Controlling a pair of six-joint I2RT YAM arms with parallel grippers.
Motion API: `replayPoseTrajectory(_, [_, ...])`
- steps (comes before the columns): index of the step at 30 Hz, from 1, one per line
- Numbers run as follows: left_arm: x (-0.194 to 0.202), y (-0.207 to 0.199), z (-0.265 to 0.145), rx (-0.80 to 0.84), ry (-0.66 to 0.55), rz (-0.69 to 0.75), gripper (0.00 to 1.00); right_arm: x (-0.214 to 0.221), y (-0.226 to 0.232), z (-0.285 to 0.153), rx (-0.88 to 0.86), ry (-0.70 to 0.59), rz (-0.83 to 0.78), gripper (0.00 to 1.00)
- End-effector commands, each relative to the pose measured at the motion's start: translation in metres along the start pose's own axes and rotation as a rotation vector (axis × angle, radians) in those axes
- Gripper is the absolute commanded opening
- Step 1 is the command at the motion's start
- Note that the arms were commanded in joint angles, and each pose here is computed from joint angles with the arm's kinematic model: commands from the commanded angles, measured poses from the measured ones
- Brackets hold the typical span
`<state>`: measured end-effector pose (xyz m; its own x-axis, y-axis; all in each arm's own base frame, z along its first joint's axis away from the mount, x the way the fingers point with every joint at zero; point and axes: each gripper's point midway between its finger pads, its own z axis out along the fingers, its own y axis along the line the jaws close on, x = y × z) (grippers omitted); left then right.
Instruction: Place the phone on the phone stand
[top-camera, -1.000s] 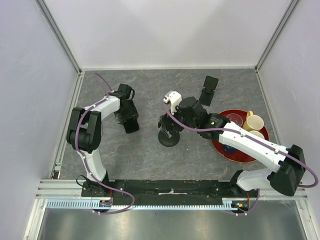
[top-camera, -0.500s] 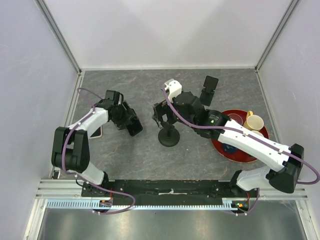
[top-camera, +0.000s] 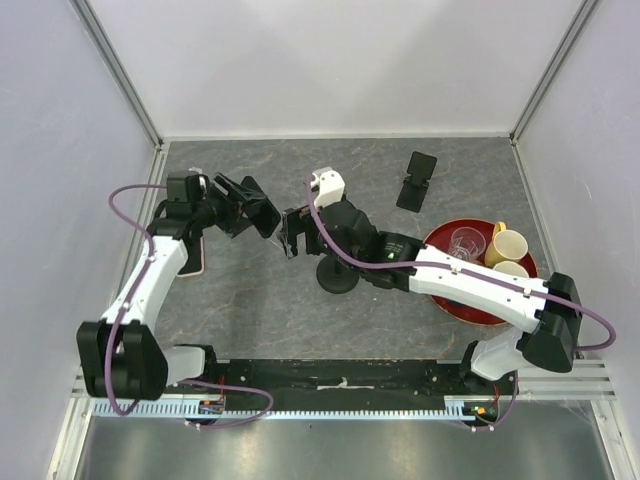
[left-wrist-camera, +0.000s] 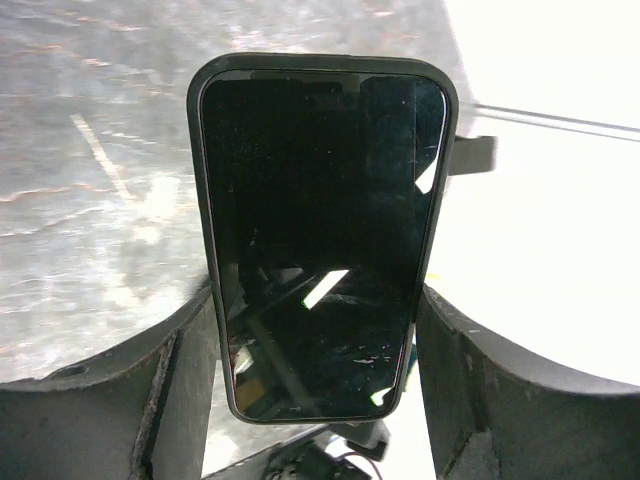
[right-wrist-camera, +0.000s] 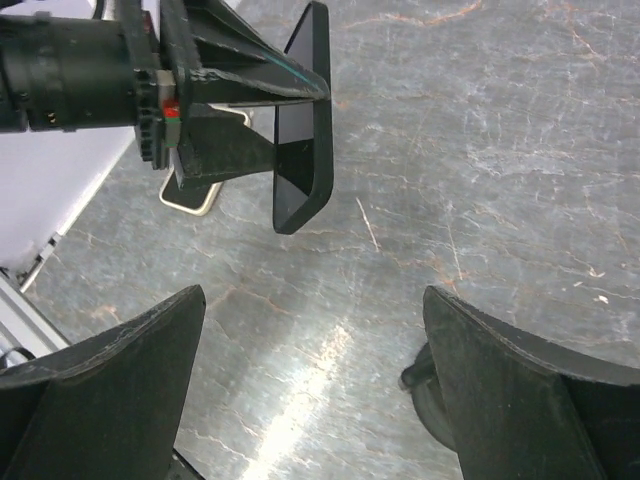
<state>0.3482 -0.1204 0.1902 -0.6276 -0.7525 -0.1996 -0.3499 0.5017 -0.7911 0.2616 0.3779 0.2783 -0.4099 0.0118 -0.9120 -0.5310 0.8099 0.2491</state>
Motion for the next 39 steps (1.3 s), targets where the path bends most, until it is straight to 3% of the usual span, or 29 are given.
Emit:
replayPoseTrajectory(1, [0.000, -0.069, -0.037, 0.267, 0.011, -0.054, 0.02, -0.029, 0.015, 0.003, -0.022, -0.152, 0.122, 0.96])
replayPoseTrajectory(13, [0.023, -0.107, -0.088, 0.447, 0.093, -0.162, 0.02, -0.035, 0.024, 0.020, -0.029, -0.291, 0.165, 0.85])
replayPoseTrajectory(16, [0.028, -0.107, -0.097, 0.465, 0.099, -0.186, 0.02, -0.037, 0.024, 0.021, -0.032, -0.340, 0.180, 0.79])
replayPoseTrajectory(20, [0.035, -0.102, -0.098, 0.473, 0.129, -0.206, 0.02, -0.035, 0.029, 0.031, -0.032, -0.359, 0.174, 0.62])
replayPoseTrajectory(24, [0.040, -0.099, -0.098, 0.476, 0.151, -0.212, 0.02, -0.033, 0.040, 0.036, -0.062, -0.367, 0.176, 0.54])
replayPoseTrajectory(27, [0.042, -0.099, -0.100, 0.487, 0.152, -0.204, 0.02, -0.030, 0.043, 0.039, -0.070, -0.359, 0.164, 0.40])
replayPoseTrajectory(30, [0.049, -0.095, -0.102, 0.493, 0.172, -0.192, 0.02, -0.030, 0.042, 0.037, -0.068, -0.356, 0.147, 0.14])
replayPoseTrajectory(31, [0.051, -0.097, -0.105, 0.518, 0.178, -0.172, 0.02, -0.031, 0.041, 0.035, -0.063, -0.356, 0.142, 0.00])
replayPoseTrajectory(34, [0.056, -0.093, -0.109, 0.556, 0.160, -0.119, 0.33, -0.035, 0.038, 0.024, -0.072, -0.355, 0.101, 0.00])
replayPoseTrajectory(35, [0.058, -0.093, -0.113, 0.575, 0.148, -0.077, 0.51, -0.033, 0.039, 0.019, -0.086, -0.342, 0.078, 0.00])
replayPoseTrajectory(38, [0.063, -0.093, -0.120, 0.599, 0.115, 0.110, 0.66, -0.041, 0.033, 0.000, -0.091, -0.319, -0.020, 0.00])
replayPoseTrajectory(39, [0.064, -0.096, -0.126, 0.608, 0.092, 0.210, 0.66, -0.046, 0.032, -0.006, -0.091, -0.318, -0.041, 0.00])
